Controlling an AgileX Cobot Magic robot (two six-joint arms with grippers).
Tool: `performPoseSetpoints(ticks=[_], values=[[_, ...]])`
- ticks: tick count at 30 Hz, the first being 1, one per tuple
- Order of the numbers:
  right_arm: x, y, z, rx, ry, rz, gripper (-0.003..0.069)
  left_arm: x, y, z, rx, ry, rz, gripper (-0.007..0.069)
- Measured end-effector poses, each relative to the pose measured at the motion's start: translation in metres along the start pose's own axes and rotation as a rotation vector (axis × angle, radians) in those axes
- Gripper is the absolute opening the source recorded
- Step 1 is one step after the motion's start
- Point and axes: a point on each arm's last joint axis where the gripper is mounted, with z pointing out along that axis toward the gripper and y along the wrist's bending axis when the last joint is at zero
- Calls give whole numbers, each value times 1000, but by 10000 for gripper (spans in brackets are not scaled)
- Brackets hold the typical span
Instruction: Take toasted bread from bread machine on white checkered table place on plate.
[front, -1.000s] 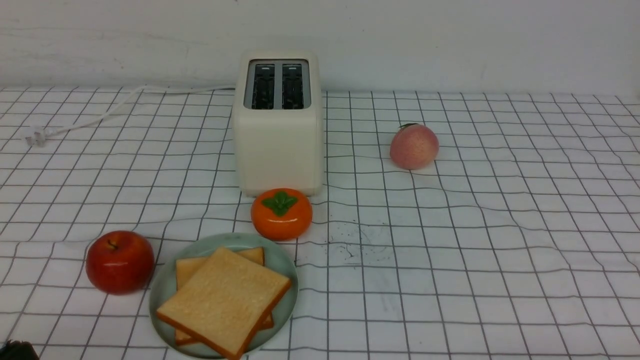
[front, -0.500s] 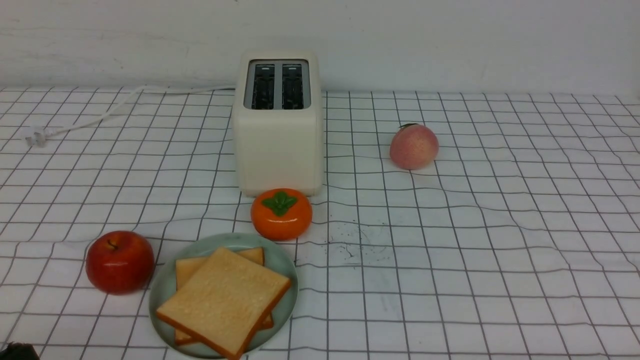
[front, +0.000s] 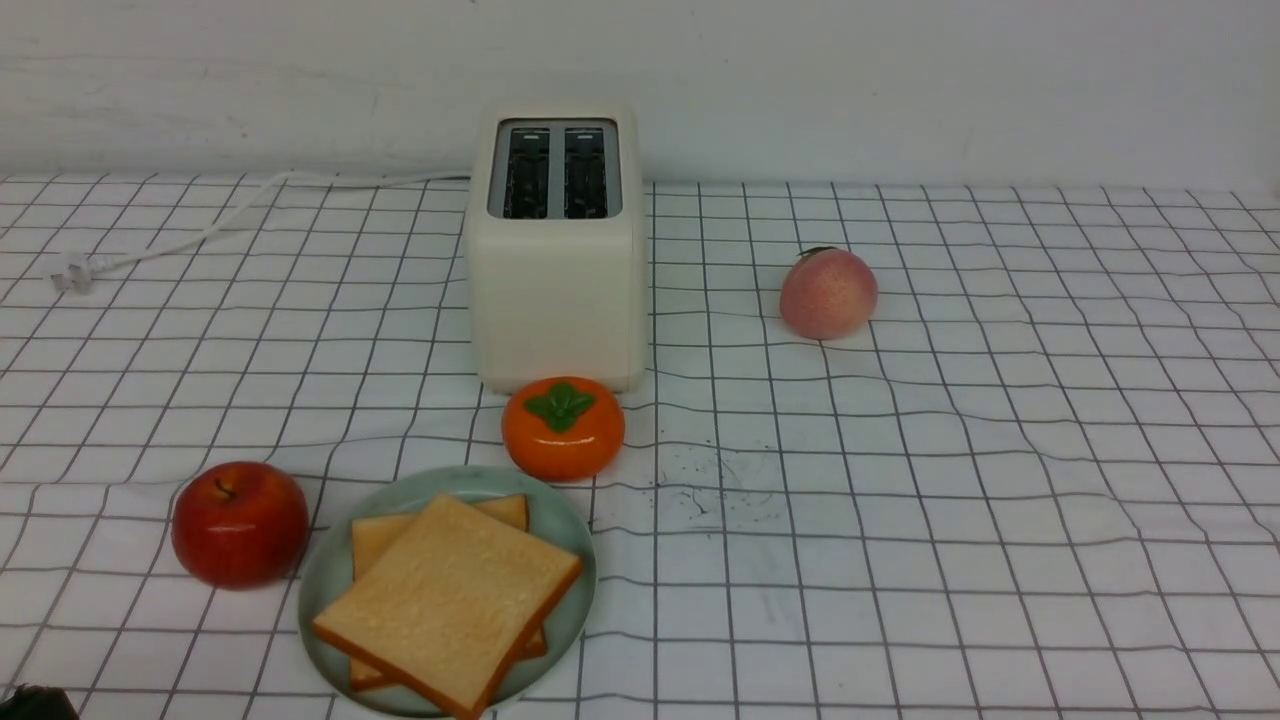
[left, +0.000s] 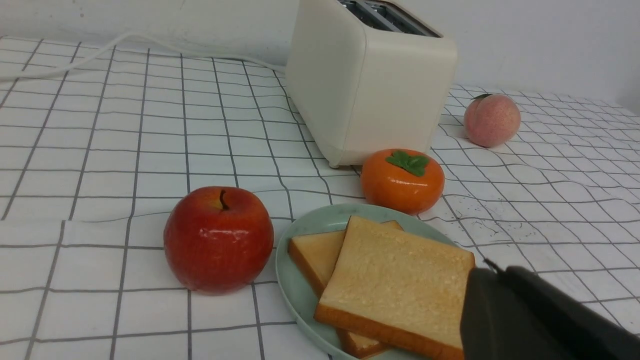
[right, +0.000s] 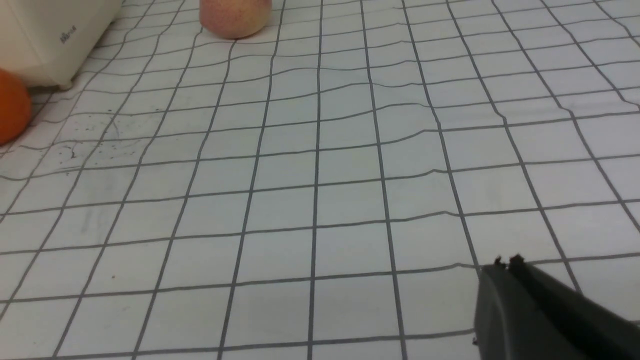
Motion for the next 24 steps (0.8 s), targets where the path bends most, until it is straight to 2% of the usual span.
performPoseSetpoints(ticks=[13, 19, 24], values=[[0, 0, 0, 0, 0, 0, -1, 1, 1, 1, -5, -10, 2, 12], [0, 0, 0, 0, 0, 0, 2, 18, 14, 10, -86, -74, 0, -12], [0, 0, 0, 0, 1, 0, 8, 44, 24, 15, -157, 39, -46, -13]])
